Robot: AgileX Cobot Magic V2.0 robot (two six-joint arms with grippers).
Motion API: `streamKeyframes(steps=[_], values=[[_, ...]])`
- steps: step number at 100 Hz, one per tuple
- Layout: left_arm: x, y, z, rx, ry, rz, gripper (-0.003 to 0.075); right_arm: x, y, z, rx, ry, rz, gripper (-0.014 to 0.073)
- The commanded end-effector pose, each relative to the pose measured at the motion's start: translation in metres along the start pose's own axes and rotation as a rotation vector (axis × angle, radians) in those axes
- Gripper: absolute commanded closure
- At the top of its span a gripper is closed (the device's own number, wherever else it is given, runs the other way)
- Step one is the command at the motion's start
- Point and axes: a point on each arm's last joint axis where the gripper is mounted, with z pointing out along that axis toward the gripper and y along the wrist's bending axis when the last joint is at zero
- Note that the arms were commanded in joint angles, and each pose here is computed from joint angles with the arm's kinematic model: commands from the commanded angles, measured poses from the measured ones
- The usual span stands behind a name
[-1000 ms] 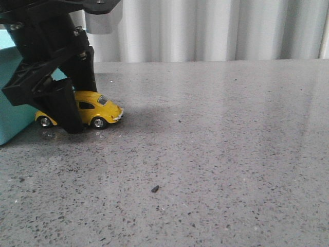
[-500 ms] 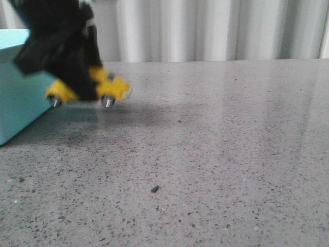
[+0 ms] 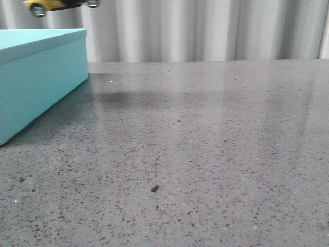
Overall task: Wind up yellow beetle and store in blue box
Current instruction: 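Lift the car with the left gripper and lower it into the blue box, then open the left gripper to release the car inside the box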
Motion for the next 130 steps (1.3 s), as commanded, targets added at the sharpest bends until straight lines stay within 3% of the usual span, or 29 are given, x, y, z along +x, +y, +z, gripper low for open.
streamKeyframes(steps=[1,21,33,82,91,108,115,122,130], values=[[0.012,0.024,-0.036,-0.167,-0.047,-0.167,0.0741,-0.014,-0.003,-0.003,0.015,-0.101,-0.016,0.0646],[0.069,0.06,-0.047,-0.288,0.007,-0.565,0.0741,-0.014,-0.003,-0.006,0.017,-0.111,-0.015,0.0646],[0.093,0.069,-0.041,-0.284,0.008,-0.762,0.0741,-0.014,-0.003,-0.006,0.017,-0.111,-0.015,0.0646],[0.142,0.03,0.045,-0.041,0.232,-0.864,0.072,-0.013,-0.003,-0.006,0.016,-0.102,-0.015,0.0646],[0.142,0.031,0.046,-0.045,0.229,-0.864,0.0615,-0.013,-0.003,-0.006,0.016,-0.102,-0.015,0.0646],[0.14,0.036,0.044,-0.094,0.188,-0.891,0.0269,-0.013,-0.003,-0.006,0.016,-0.102,-0.015,0.0646],[0.136,0.041,0.038,-0.131,0.146,-0.907,0.017,-0.013,-0.003,-0.006,0.016,-0.102,-0.015,0.0646],[0.13,0.045,0.027,-0.164,0.108,-0.901,0.013,-0.013,-0.003,-0.006,0.016,-0.102,-0.015,0.0646],[0.121,0.052,0.009,-0.206,0.058,-0.889,0.0136,-0.013,-0.003,-0.006,0.016,-0.102,-0.015,0.0646]])
